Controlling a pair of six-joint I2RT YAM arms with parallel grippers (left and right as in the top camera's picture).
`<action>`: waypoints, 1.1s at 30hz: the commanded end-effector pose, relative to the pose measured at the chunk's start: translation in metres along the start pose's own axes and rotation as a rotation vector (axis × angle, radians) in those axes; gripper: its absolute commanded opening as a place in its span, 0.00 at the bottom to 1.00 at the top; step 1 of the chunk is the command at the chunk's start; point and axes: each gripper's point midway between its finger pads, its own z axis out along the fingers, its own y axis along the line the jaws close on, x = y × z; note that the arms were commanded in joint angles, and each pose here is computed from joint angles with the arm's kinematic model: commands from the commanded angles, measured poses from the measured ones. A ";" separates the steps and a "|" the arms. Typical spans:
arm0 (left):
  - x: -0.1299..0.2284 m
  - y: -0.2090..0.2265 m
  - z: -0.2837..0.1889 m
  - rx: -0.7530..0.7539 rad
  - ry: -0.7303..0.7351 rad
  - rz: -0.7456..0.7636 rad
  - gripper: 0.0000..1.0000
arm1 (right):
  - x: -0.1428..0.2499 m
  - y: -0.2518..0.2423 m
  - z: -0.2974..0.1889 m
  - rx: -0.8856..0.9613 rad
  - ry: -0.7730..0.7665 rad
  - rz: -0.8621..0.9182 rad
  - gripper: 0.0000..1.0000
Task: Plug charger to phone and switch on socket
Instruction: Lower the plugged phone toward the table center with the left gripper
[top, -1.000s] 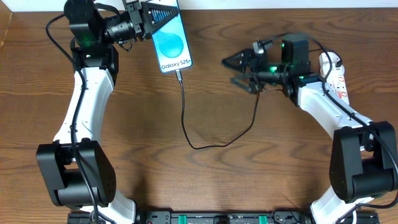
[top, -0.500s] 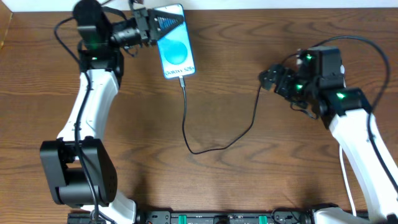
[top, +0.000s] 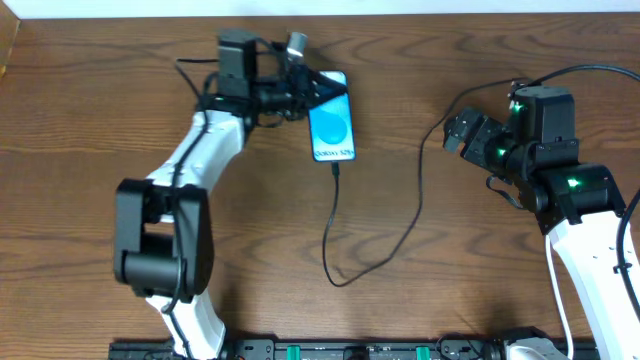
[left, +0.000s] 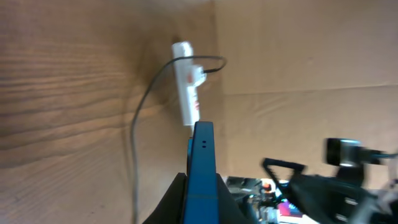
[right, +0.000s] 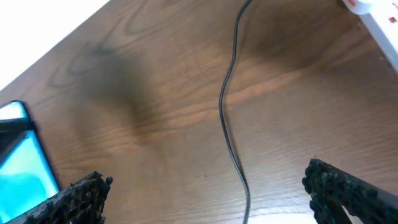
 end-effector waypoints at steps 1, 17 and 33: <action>0.008 0.022 0.021 -0.055 0.017 0.026 0.07 | -0.006 -0.009 -0.004 0.050 -0.028 -0.012 0.99; 0.060 0.117 0.088 -0.205 0.143 -0.120 0.07 | -0.001 -0.014 -0.004 0.074 -0.009 -0.012 0.99; 0.069 0.162 0.090 -0.502 0.058 -0.136 0.07 | 0.002 -0.016 -0.004 0.080 0.001 -0.028 0.99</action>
